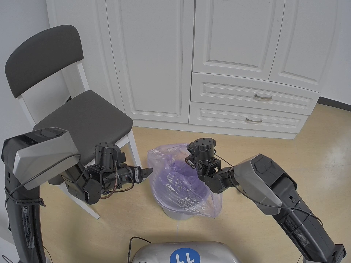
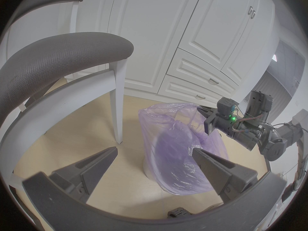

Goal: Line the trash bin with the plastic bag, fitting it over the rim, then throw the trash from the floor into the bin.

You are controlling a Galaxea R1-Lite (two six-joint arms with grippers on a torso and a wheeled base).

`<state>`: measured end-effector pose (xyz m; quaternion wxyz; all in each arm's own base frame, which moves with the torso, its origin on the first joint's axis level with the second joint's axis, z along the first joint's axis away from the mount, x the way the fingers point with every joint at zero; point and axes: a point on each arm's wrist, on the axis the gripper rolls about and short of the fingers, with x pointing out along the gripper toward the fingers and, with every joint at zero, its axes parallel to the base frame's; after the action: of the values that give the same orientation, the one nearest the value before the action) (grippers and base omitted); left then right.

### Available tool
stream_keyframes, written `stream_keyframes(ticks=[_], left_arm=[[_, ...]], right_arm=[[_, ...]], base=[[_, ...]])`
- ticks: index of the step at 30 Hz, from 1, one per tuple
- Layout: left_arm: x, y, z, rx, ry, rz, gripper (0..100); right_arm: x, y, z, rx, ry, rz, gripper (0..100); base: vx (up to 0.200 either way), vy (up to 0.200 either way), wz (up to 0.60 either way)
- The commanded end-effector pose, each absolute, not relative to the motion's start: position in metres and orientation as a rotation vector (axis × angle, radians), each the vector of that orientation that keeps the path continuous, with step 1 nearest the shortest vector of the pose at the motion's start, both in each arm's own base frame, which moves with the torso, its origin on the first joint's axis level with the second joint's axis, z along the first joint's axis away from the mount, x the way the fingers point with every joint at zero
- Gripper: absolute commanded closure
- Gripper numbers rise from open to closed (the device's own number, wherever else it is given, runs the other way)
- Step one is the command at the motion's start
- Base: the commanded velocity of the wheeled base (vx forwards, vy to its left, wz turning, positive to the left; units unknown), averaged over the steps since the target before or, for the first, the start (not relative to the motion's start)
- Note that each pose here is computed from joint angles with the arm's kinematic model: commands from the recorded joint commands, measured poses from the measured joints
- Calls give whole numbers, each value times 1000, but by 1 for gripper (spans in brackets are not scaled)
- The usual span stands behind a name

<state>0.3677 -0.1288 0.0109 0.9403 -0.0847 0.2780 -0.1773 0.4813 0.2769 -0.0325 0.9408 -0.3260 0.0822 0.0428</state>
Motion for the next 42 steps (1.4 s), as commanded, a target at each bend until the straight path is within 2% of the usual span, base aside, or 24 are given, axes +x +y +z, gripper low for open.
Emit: stream_keyframes(ticks=[1, 7, 8, 10, 14, 17, 22, 30, 36, 42], left_arm=[[367, -130, 8, -171, 574, -364, 0], [368, -131, 6, -170, 575, -364, 0], [367, -139, 4, -175, 581, -377, 0], [365, -147, 6, -178, 574, -364, 0], [371, -161, 15, -163, 541, -347, 0], [374, -175, 21, -131, 585, -363, 0], [385, -204, 32, -57, 663, -352, 0], [388, -240, -6, 33, 704, -300, 0], [381, -244, -26, 86, 749, -306, 0], [376, -238, -49, 167, 770, -222, 0]], right_arm=[[482, 277, -36, -666, 169, 88, 0], [471, 275, -22, -684, 198, 106, 0], [451, 268, 4, -720, 261, 151, 0], [441, 262, 25, -723, 290, 167, 0], [426, 253, 44, -697, 344, 172, 0], [409, 243, 52, -717, 415, 187, 0], [391, 248, 36, -721, 479, 222, 0], [378, 262, -7, -749, 556, 268, 0], [375, 265, -28, -772, 591, 283, 0], [373, 268, -40, -790, 607, 292, 0]], base=[[0, 0, 0], [0, 0, 0], [0, 0, 0], [0, 0, 0], [0, 0, 0], [0, 0, 0], [0, 0, 0], [0, 0, 0], [0, 0, 0], [0, 0, 0]])
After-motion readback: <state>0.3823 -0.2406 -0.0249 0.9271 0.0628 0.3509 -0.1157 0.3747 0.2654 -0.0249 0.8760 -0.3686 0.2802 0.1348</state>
